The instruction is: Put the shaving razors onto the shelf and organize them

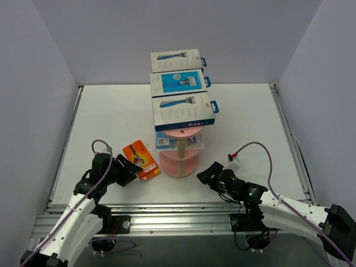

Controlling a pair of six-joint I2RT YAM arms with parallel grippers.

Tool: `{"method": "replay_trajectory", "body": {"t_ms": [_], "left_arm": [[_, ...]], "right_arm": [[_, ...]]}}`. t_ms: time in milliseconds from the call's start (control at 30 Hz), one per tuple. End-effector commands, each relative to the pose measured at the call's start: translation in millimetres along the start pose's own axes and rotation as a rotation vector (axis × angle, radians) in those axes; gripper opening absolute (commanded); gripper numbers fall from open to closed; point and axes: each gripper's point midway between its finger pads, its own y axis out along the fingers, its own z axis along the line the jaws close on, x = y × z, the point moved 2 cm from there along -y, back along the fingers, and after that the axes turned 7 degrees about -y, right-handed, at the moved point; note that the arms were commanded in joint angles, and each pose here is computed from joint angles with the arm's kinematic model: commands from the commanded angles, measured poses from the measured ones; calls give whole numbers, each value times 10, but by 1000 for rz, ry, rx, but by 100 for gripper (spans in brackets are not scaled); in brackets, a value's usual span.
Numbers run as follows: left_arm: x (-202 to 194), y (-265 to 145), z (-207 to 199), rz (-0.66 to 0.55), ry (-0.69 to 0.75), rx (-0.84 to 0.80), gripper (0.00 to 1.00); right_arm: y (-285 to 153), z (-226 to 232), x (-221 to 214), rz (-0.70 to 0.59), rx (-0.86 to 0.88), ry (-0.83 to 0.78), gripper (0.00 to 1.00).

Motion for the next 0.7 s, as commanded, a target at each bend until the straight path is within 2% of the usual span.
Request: {"method": "replay_trajectory", "body": {"t_ms": [0, 67, 167, 233, 300, 400, 567, 600, 667], "left_arm": [[198, -165, -276, -86, 110, -14, 59], [273, -170, -388, -111, 122, -25, 56], [393, -92, -481, -137, 144, -11, 38], [486, -43, -558, -154, 181, -12, 18], [650, 8, -624, -184, 190, 21, 9], [939, 45, -746, -223, 177, 23, 2], [1413, 111, -823, -247, 128, 15, 2], [1584, 54, -879, -284, 128, 14, 2], [1732, 125, -826, -283, 123, 61, 2]], "right_arm": [[16, -14, 49, -40, -2, 6, 55], [20, -11, 40, -38, 3, 3, 55], [21, -2, 48, -39, 5, -2, 55], [19, -1, 52, -38, 5, -4, 54], [11, 1, 50, -36, 8, -5, 54], [1, -14, 43, -35, 10, -3, 54], [-8, -89, 14, -39, 11, 2, 54], [-7, -108, 10, -41, 9, 4, 54], [-1, -141, -5, -42, 8, 9, 54]]}}
